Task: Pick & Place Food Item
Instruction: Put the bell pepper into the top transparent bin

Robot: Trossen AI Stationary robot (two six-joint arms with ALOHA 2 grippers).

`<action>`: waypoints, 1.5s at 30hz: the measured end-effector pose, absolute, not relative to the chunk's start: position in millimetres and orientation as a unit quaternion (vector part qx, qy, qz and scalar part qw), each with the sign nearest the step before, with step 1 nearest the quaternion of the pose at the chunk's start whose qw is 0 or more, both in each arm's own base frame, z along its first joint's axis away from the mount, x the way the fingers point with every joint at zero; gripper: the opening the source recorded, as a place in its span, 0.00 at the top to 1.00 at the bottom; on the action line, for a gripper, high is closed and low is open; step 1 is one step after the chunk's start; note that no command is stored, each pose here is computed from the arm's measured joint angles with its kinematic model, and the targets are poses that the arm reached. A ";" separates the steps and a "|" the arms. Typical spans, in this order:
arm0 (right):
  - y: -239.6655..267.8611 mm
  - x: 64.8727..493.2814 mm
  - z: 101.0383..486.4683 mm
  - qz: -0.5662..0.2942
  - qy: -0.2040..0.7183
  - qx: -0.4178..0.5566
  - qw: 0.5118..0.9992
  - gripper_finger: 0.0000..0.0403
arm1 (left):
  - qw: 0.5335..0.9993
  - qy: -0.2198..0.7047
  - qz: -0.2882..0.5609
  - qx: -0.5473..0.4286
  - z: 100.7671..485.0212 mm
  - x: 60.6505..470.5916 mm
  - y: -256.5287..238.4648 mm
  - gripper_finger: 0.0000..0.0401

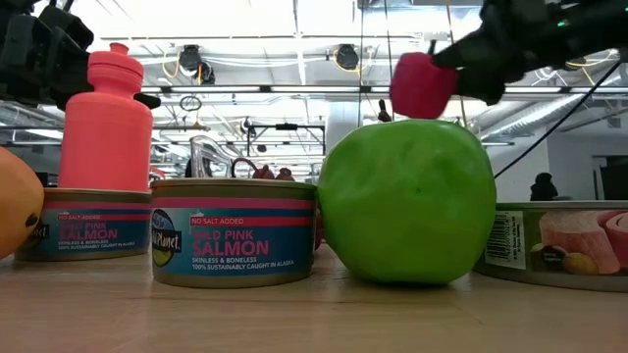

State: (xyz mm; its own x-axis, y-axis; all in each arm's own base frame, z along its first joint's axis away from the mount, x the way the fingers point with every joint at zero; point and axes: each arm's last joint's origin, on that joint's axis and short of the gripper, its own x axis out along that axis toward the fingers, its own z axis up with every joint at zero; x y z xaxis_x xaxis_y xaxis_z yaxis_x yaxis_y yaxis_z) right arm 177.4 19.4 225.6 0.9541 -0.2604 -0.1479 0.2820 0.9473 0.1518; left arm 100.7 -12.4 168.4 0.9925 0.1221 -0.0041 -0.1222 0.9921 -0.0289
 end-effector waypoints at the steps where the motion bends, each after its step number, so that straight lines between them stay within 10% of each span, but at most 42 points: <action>1: 15.6 178.9 226.7 -0.141 0.056 0.085 0.985 0.35 | 0.998 0.001 0.061 -0.015 168.6 100.7 -12.4 0.02; 22: -141.6 266.1 248.6 -0.145 0.090 0.183 0.968 0.35 | 0.998 0.001 0.061 -0.015 168.4 100.7 -12.4 0.02; 45: -226.4 288.2 168.8 -0.237 0.138 0.267 0.924 0.33 | 0.998 0.001 0.061 -0.015 168.5 100.7 -12.4 0.02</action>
